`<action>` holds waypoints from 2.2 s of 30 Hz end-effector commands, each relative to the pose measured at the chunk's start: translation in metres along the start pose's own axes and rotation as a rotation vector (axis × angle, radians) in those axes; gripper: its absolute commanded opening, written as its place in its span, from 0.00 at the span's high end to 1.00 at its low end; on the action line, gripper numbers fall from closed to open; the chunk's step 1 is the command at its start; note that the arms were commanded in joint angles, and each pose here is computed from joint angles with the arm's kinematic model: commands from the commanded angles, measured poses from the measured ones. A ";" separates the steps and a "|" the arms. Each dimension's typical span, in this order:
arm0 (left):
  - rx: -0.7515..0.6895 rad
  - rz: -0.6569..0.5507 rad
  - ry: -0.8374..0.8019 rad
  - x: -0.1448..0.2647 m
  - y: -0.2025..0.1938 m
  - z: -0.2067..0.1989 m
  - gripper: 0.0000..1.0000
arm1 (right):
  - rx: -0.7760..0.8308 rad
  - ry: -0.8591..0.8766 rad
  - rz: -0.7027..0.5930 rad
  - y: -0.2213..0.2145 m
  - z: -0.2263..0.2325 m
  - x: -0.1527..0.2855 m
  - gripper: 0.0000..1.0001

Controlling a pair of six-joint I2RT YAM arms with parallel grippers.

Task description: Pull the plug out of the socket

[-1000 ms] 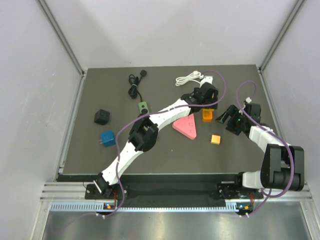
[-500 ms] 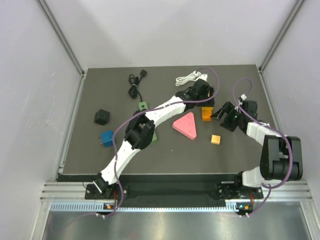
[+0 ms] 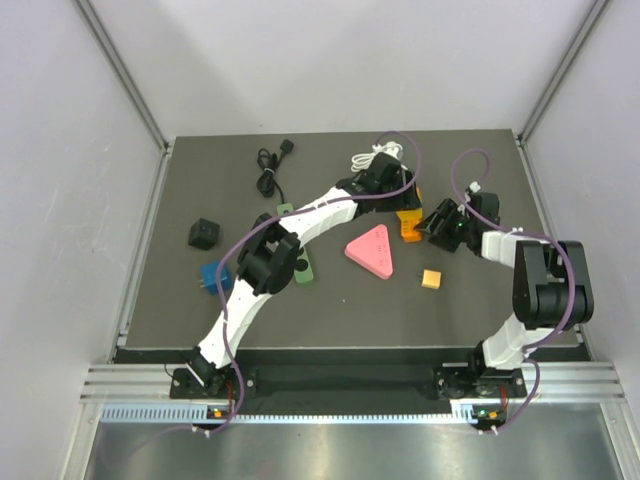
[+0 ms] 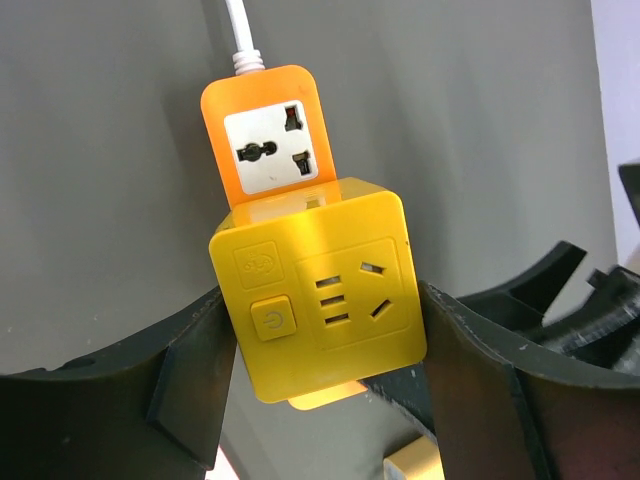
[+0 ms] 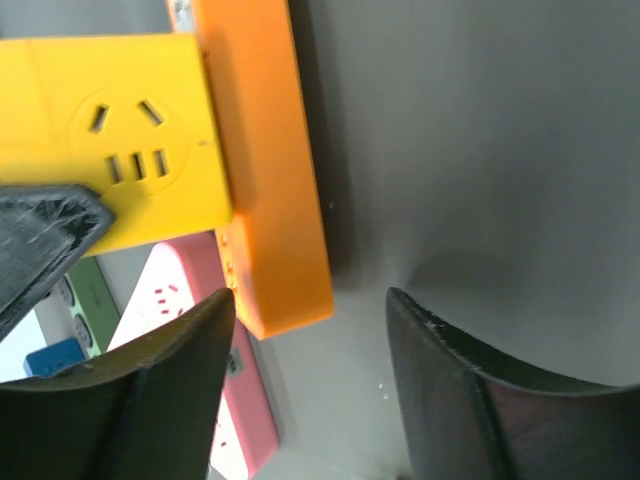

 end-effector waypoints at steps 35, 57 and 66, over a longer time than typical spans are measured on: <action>0.040 0.025 -0.212 0.036 0.000 -0.016 1.00 | 0.081 0.103 0.013 -0.004 0.003 -0.030 1.00; 0.199 0.034 -0.185 0.042 0.032 0.010 1.00 | 0.131 -0.039 -0.107 -0.001 -0.008 -0.015 1.00; -0.019 0.037 -0.182 0.052 0.023 0.003 1.00 | 0.129 -0.044 -0.105 -0.002 -0.010 -0.015 1.00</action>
Point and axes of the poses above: each gripper's point midway between its finger pads, its own x axis back along the fingers, its own z axis along the line the jaws close on, y = z × x, the point moved 9 cm from there along x, back along the fingers, and after that the axes turned 13 degrees about -x, right-handed, at the moved point
